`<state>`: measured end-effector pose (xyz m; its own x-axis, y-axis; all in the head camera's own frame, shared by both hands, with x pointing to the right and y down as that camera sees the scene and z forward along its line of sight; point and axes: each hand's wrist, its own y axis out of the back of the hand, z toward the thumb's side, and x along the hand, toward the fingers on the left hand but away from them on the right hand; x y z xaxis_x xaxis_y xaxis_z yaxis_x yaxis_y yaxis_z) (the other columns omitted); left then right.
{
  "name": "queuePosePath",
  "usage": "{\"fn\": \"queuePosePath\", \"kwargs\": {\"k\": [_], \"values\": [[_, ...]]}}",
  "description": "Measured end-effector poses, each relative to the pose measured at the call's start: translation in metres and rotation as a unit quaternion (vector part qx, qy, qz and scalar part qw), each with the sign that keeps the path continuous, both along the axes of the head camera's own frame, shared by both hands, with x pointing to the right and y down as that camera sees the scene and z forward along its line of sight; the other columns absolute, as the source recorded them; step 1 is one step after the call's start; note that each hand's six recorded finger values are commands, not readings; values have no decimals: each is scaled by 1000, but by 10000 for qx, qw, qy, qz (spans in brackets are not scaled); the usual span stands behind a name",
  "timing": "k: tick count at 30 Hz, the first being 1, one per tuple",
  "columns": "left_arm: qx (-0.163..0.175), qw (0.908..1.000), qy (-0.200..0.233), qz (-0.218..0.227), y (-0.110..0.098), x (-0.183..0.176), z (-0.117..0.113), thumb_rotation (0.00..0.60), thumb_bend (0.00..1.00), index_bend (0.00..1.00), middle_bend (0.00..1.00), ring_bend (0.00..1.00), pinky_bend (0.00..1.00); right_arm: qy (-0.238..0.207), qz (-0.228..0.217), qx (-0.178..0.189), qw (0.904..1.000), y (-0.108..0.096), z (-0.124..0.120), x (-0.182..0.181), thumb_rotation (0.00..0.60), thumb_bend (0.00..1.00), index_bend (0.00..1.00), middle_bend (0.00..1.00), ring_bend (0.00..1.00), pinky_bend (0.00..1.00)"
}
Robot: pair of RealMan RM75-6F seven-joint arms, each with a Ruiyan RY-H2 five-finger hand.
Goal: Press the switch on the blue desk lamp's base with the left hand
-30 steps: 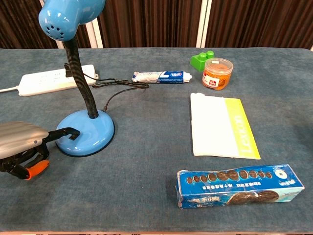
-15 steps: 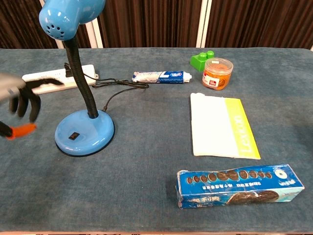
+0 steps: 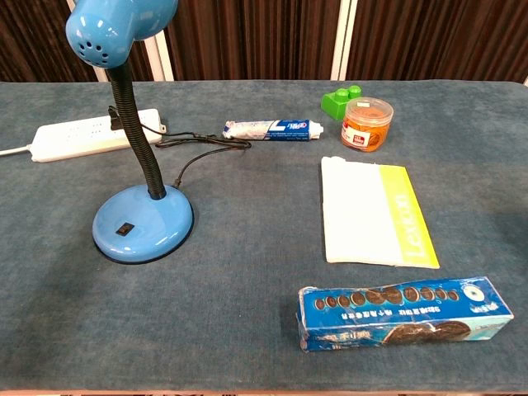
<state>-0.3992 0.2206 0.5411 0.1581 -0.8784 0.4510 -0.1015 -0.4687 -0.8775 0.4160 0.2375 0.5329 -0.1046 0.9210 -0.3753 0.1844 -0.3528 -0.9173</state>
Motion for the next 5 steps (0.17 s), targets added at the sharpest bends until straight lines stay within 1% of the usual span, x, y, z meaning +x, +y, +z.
{"fn": "queuePosePath", "kwargs": {"k": [5], "values": [[-109, 9999, -25, -95, 9, -14, 8, 600, 178, 71, 114, 0, 61, 16, -37, -24, 10000, 1, 2, -1, 600, 108, 0, 18, 38, 0]]}}
